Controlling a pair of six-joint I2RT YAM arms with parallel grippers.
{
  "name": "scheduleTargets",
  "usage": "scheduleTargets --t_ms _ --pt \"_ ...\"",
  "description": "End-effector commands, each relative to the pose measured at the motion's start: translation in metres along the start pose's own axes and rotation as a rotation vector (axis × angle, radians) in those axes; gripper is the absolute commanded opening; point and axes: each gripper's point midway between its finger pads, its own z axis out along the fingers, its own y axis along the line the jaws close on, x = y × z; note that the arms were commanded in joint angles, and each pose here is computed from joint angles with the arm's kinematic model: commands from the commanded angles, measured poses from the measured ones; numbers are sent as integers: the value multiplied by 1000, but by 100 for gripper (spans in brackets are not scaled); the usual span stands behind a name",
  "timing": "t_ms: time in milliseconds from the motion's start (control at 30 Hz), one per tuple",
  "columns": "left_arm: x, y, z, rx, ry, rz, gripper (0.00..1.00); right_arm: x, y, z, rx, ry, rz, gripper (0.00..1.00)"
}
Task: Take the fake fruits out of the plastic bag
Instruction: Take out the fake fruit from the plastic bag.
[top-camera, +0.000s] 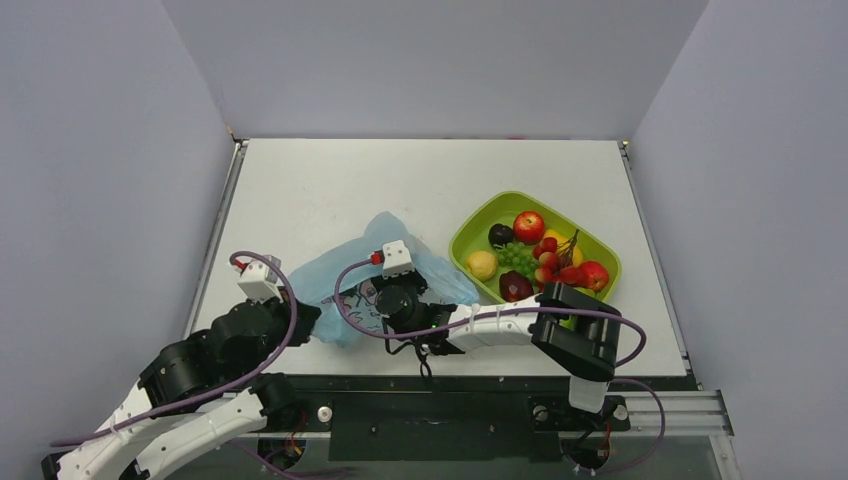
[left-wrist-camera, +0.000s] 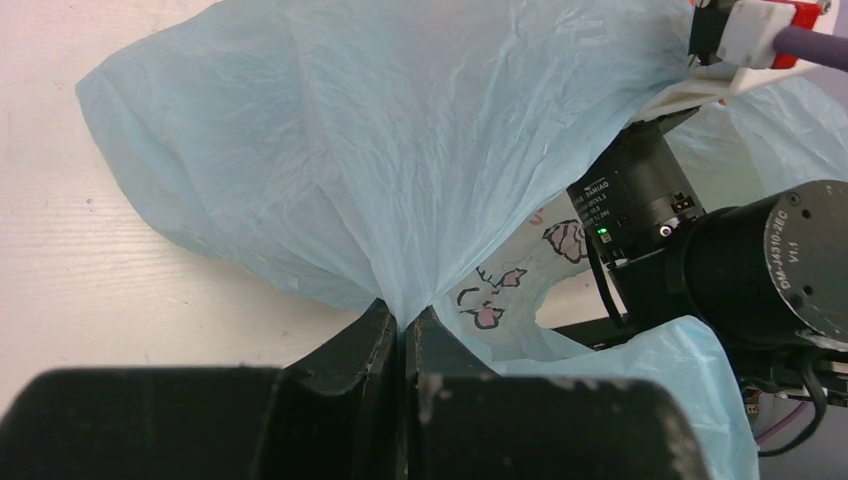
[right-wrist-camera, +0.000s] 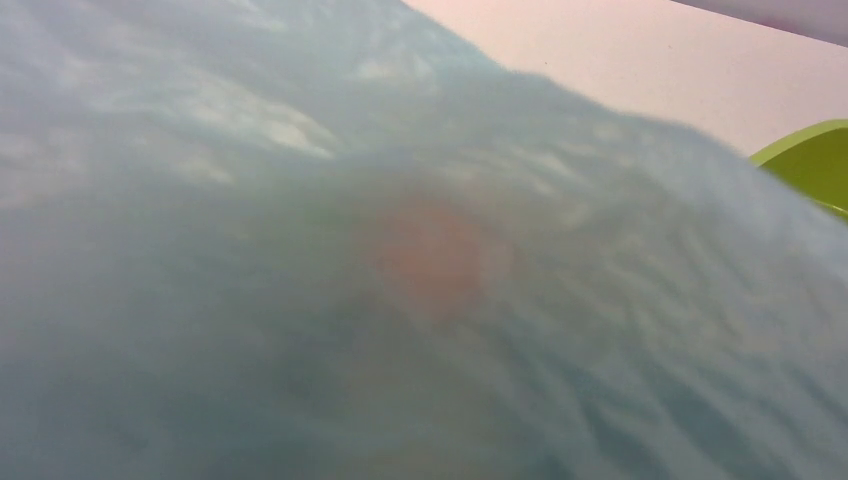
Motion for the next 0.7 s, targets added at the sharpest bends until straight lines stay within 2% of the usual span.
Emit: scheduleTargets --t_ms 0,67,167,300,400,500,667 --pt "-7 -6 5 0 -20 -3 0 -15 5 16 18 -40 118 51" --pt "-4 -7 7 -4 -8 8 0 -14 5 21 17 -41 129 57" --pt "-1 -9 10 -7 13 27 0 -12 10 27 11 -36 140 60" --pt "7 -15 17 1 62 66 0 -13 17 29 -11 -28 188 68" --pt "16 -18 25 -18 113 100 0 -12 10 30 20 -37 271 83" --pt "23 -20 31 -29 156 125 0 -6 7 42 20 -30 327 87" --pt "29 -33 37 -4 206 130 0 -7 7 49 24 -26 324 92"
